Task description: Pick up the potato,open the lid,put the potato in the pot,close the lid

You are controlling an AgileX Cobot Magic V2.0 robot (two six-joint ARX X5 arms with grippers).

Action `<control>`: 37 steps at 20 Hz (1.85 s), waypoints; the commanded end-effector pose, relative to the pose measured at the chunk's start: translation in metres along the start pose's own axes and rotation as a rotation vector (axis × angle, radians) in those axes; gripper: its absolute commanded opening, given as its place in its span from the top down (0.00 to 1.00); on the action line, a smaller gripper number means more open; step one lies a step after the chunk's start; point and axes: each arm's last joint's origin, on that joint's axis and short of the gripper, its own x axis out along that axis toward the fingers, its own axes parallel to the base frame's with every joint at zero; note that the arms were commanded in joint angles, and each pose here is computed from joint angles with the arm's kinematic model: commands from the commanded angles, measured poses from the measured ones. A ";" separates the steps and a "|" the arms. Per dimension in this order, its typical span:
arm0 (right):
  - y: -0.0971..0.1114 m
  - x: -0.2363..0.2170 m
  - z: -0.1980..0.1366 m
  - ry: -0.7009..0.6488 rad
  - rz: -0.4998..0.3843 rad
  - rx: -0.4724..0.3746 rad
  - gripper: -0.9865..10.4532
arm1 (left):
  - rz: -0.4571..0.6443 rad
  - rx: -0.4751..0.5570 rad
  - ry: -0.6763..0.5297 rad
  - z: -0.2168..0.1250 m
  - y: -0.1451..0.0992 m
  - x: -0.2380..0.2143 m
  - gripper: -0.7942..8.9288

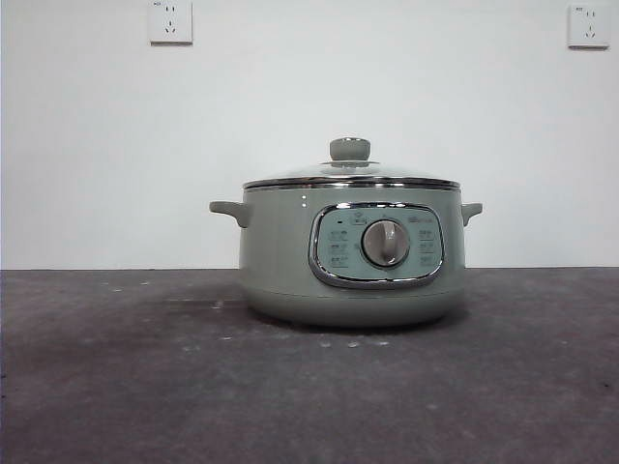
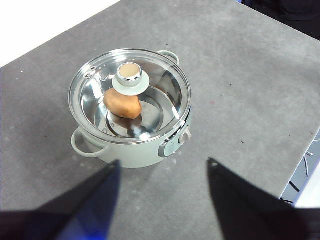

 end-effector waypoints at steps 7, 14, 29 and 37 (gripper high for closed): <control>0.000 0.003 -0.002 0.037 0.002 0.018 0.91 | 0.005 -0.011 0.000 0.000 0.001 0.001 0.92; 0.000 0.016 0.004 0.079 0.004 0.019 0.91 | 0.006 -0.014 0.021 -0.002 0.001 0.001 0.92; -0.002 0.072 0.028 0.262 0.010 0.022 0.91 | 0.318 0.110 -0.358 -0.027 0.044 -0.046 0.92; -0.003 0.093 0.033 0.329 0.002 0.022 0.91 | 0.539 0.091 -0.474 -0.183 0.047 0.009 0.92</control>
